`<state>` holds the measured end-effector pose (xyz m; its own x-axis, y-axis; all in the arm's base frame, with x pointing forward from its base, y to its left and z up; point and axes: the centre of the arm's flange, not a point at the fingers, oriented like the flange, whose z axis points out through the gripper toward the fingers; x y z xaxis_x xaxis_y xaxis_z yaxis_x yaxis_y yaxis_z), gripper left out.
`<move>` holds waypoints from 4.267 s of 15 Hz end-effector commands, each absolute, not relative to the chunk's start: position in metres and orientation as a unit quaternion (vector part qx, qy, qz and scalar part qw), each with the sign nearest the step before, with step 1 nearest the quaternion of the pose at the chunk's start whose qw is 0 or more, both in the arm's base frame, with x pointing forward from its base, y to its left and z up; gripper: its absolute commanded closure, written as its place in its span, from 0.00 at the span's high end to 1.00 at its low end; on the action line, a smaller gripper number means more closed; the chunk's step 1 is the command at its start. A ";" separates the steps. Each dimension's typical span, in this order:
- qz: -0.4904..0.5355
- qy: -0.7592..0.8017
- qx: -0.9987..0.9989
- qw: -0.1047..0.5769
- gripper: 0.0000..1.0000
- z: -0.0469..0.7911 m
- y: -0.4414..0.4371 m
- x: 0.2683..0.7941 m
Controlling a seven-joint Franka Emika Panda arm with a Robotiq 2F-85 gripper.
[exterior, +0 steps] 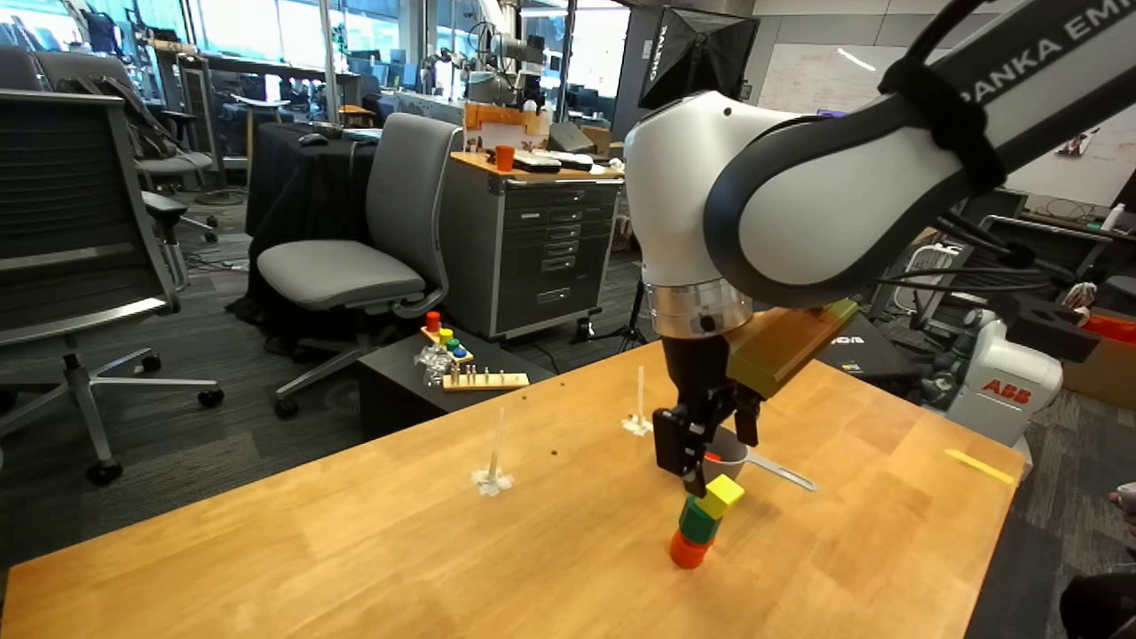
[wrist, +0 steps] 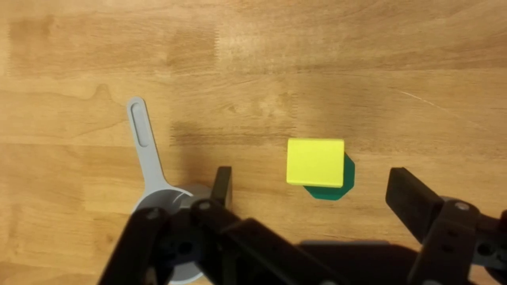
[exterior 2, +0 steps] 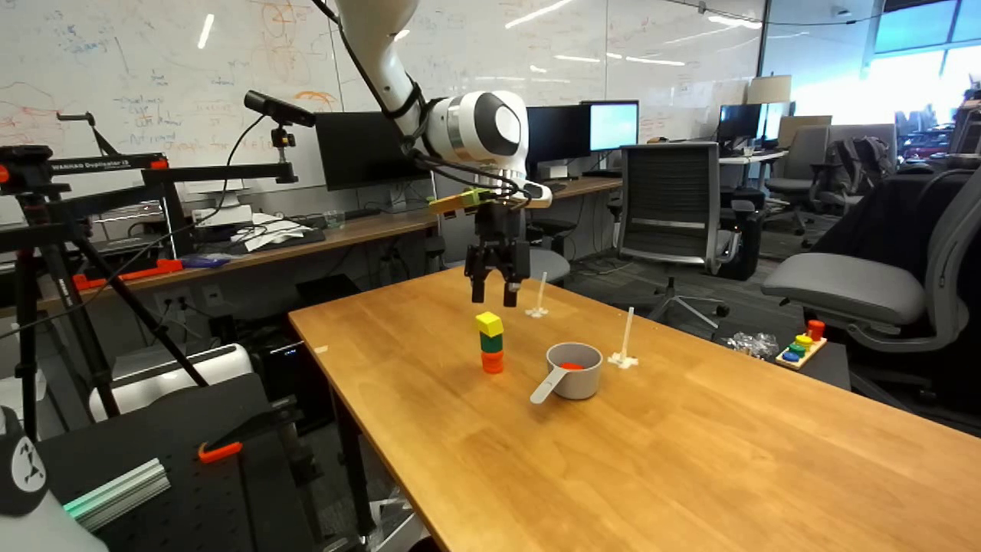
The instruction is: Put the blocks in the gray pot except the last bottom block
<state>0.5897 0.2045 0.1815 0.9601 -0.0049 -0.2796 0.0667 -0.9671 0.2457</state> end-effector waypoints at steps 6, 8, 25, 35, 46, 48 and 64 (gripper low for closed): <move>-0.144 0.021 0.981 0.129 1.00 0.175 0.204 0.587; -0.146 0.021 0.980 0.131 1.00 0.172 0.204 0.587; -0.147 0.022 0.980 0.131 0.34 0.158 0.202 0.588; -0.135 0.009 0.983 0.125 0.16 0.172 0.193 0.597; -0.100 -0.031 0.986 0.133 0.16 0.207 0.151 0.633; -0.104 -0.039 0.985 0.136 0.16 0.201 0.143 0.636; -0.102 -0.076 0.984 0.127 0.97 0.204 0.109 0.665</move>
<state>0.6564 0.1071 0.2005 0.9717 -0.1616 -0.1722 -0.1131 -0.9586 0.2613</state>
